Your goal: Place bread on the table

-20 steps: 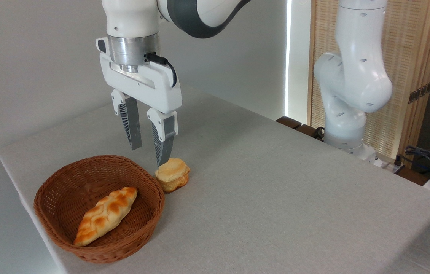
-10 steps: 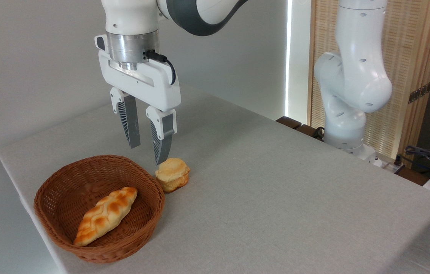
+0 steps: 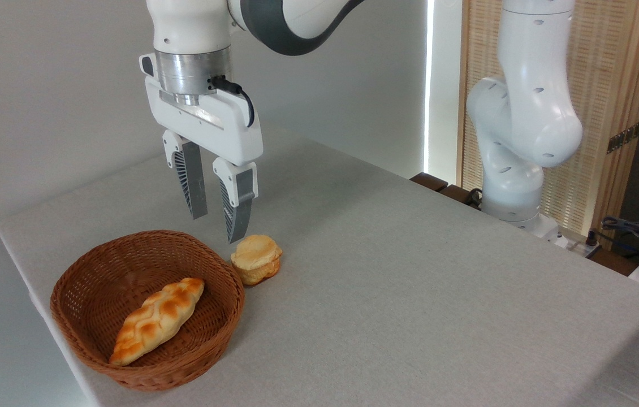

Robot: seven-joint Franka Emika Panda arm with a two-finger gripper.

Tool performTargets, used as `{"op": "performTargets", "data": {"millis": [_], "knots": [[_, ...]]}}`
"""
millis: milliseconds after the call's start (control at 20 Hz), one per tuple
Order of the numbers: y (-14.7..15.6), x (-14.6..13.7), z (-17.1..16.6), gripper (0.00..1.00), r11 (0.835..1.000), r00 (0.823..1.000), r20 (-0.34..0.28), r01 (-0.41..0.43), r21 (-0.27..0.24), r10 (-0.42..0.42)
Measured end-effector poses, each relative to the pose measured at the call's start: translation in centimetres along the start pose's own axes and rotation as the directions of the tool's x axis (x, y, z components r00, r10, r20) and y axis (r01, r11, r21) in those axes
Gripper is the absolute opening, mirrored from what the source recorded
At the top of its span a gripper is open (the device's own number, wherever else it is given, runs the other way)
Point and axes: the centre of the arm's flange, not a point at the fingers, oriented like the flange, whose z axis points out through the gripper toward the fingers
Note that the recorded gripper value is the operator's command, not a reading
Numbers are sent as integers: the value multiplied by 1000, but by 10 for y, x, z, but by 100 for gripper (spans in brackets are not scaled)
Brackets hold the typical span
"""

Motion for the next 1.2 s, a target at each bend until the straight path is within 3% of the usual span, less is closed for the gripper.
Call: {"op": "performTargets", "data": {"millis": [150,350,650,900,1200], "knots": [[2,3,5,100,1000,1000,3,-2,-8,2],[-1,13,14,100,1000,999,-40,8,-3,-8],[-11,31,52,100,1000,998,-62,14,27,-12],[-15,37,97,100,998,998,-29,50,-28,-51],[-21,49,127,100,996,992,-82,88,-33,-91]]}}
